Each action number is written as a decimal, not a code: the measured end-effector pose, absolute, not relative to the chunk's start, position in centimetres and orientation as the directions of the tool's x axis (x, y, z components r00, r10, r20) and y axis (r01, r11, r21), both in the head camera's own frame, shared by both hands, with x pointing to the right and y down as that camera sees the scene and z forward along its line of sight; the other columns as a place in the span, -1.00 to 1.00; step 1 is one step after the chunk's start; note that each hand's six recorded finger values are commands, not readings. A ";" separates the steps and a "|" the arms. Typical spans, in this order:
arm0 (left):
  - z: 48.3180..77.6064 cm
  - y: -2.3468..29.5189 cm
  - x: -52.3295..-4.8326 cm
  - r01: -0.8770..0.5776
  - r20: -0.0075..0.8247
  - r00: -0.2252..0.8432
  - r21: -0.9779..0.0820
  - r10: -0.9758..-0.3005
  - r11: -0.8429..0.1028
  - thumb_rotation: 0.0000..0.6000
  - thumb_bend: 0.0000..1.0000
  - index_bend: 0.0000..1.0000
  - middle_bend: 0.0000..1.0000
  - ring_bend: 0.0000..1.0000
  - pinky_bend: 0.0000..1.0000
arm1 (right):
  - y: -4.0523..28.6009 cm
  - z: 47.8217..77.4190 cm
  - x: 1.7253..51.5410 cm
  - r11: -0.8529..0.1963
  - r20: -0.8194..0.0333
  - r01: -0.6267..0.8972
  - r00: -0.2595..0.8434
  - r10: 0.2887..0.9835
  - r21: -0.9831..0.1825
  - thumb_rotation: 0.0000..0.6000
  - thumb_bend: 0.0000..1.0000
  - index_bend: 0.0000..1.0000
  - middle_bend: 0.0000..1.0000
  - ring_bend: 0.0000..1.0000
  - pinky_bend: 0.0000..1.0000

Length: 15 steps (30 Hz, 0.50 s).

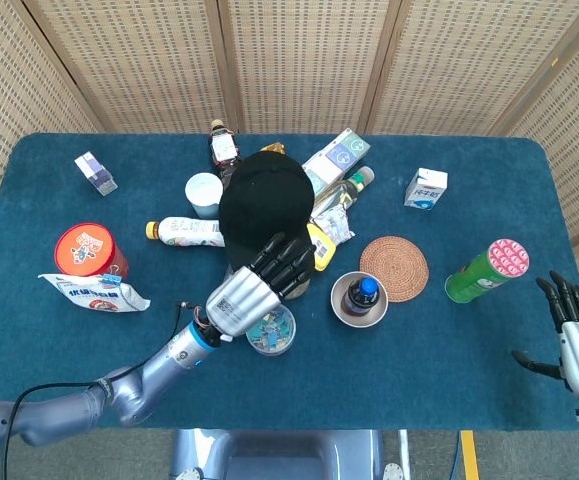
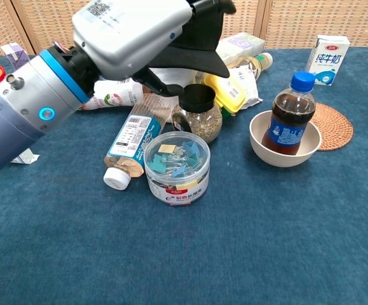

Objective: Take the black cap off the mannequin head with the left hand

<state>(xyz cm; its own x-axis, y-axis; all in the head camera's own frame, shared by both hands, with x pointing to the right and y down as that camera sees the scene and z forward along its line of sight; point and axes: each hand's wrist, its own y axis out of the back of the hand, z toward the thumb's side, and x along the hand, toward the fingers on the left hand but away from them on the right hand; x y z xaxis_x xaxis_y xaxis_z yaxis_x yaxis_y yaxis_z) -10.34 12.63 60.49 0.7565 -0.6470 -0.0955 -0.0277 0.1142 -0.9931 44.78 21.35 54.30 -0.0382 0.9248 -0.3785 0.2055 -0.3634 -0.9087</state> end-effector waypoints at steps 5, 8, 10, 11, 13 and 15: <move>61.4 12.2 -10.3 0.004 -0.081 0.750 -0.992 -0.656 0.128 1.00 -0.62 -0.64 -0.85 -0.97 -0.72 | 21.4 54.4 44.8 -0.368 -0.384 0.210 -0.037 0.923 -0.906 1.00 -1.00 -0.93 -1.00 -0.95 -1.00; 61.7 11.9 -10.2 0.020 -0.078 0.751 -0.990 -0.655 0.140 1.00 -0.58 -0.62 -0.85 -0.97 -0.72 | 21.3 54.4 44.8 -0.367 -0.383 0.214 -0.037 0.923 -0.905 1.00 -1.00 -0.93 -1.00 -0.95 -1.00; 61.8 11.7 -10.1 0.026 -0.078 0.752 -0.989 -0.654 0.149 1.00 -0.54 -0.59 -0.85 -0.97 -0.72 | 21.3 54.4 44.8 -0.366 -0.382 0.215 -0.038 0.923 -0.905 1.00 -1.00 -0.93 -1.00 -0.95 -1.00; 61.9 11.5 -10.0 0.030 -0.079 0.752 -0.988 -0.654 0.153 1.00 -0.52 -0.58 -0.84 -0.97 -0.72 | 21.3 54.4 44.9 -0.366 -0.382 0.216 -0.038 0.923 -0.905 1.00 -1.00 -0.93 -1.00 -0.95 -1.00; 62.0 11.4 -9.8 0.034 -0.078 0.752 -0.987 -0.655 0.157 1.00 -0.45 -0.53 -0.81 -0.93 -0.70 | 21.3 54.4 44.8 -0.368 -0.384 0.217 -0.037 0.922 -0.904 1.00 -1.00 -0.93 -1.00 -0.95 -1.00; 62.1 11.2 -9.7 0.036 -0.079 0.750 -0.986 -0.656 0.160 1.00 -0.37 -0.44 -0.75 -0.85 -0.59 | 21.3 54.5 44.8 -0.370 -0.387 0.217 -0.037 0.921 -0.903 1.00 -1.00 -0.93 -1.00 -0.95 -1.00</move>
